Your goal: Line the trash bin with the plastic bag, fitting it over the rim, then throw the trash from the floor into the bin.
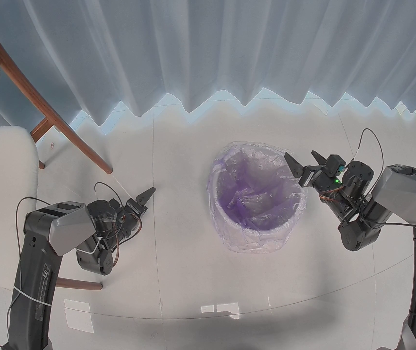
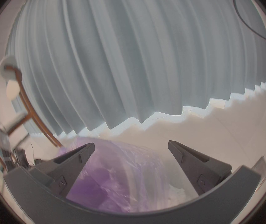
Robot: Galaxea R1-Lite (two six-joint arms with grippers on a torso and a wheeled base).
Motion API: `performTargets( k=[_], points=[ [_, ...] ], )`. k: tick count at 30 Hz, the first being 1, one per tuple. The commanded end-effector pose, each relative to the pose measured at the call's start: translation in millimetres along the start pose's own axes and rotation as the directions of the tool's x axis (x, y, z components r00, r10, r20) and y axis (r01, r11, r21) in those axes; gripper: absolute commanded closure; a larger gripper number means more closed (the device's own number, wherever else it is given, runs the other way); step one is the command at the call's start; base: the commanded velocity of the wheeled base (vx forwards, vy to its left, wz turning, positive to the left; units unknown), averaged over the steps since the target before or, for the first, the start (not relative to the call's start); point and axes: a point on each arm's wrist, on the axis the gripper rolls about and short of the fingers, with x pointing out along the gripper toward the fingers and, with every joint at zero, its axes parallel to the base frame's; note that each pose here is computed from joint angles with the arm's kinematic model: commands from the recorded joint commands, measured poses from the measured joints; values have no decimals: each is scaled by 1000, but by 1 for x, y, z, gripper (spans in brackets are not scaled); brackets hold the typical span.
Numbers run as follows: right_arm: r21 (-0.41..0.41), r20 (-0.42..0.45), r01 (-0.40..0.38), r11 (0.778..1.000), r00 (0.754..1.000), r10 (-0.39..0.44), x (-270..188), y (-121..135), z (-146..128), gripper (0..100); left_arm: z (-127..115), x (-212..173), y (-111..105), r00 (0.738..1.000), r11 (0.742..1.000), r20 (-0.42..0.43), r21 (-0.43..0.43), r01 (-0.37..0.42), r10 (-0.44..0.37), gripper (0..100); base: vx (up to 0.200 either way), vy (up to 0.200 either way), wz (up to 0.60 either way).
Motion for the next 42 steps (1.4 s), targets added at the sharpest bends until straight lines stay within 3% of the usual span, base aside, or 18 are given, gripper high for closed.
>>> performTargets(
  k=[1, 4, 8, 10, 13, 14, 16, 18, 19, 23, 24, 27, 30, 32, 36, 42],
  points=[
    [163, 83, -11, 987, 997, -3, -6, -1, 27, 0, -1, 0, 0, 1000, 1000, 0, -1, -1, 1, 0, 0, 0, 0],
    [346, 77, 0, 938, 997, -28, -28, -2, 47, 0, -3, 1, -3, 1000, 1000, -7, 0, 6, -6, 0, 0, 0, 0],
    [576, 42, 14, 817, 998, -47, -83, 7, 80, 0, -15, 0, -9, 998, 1000, -59, -5, 14, -14, 0, 0, 0, 0],
    [624, 7, 38, 781, 999, -54, -109, 13, 85, 0, -21, -3, -13, 995, 1000, -97, -7, 17, -18, 0, 0, 0, 0],
    [638, -105, 126, 760, 992, -76, -148, 19, 74, 0, -28, -7, -19, 990, 999, -141, 36, 27, -22, 0, 0, 0, 0],
    [638, -105, 126, 760, 992, -76, -148, 19, 74, 0, -28, -7, -19, 990, 999, -141, 36, 27, -22, 0, 0, 0, 0],
    [640, -205, 221, 736, 972, -115, -176, 17, 61, 0, -41, -11, -23, 983, 995, -185, 98, 34, -15, 0, 0, 0, 0],
    [640, -205, 221, 736, 972, -115, -176, 17, 61, 0, -41, -11, -23, 983, 995, -185, 98, 34, -15, 0, 0, 0, 0],
    [635, -247, 298, 713, 952, -178, -195, 7, 57, 0, -47, -13, -32, 979, 989, -205, 142, 47, -17, 0, 0, 0, 0],
    [672, -235, 334, 661, 942, -238, -217, -4, 67, 0, -65, -20, -56, 964, 966, -265, 239, 96, -30, 0, 0, 0, 0],
    [672, -236, 336, 660, 942, -239, -217, -4, 67, 0, -66, -21, -57, 963, 966, -267, 241, 96, -29, 0, 0, 0, 0],
    [676, -238, 325, 661, 946, -222, -232, -6, 72, 0, -84, -17, -86, 943, 949, -318, 257, 183, -96, 0, 0, 0, 0],
    [687, -221, 309, 658, 951, -215, -239, -2, 77, 0, -80, 0, -110, 929, 930, -327, 257, 264, -173, 0, 0, 0, 0],
    [701, -211, 301, 646, 953, -216, -239, -2, 79, 0, -69, 9, -122, 929, 926, -319, 259, 275, -186, 0, 0, 0, 0],
    [705, -199, 293, 645, 956, -217, -240, -1, 81, 0, -46, 15, -128, 941, 936, -281, 240, 258, -187, 0, 0, 0, 0],
    [706, -174, 274, 653, 961, -216, -242, 1, 86, 0, -34, 17, -123, 946, 935, -256, 242, 260, -197, 0, 0, 0, 0]
  ],
)
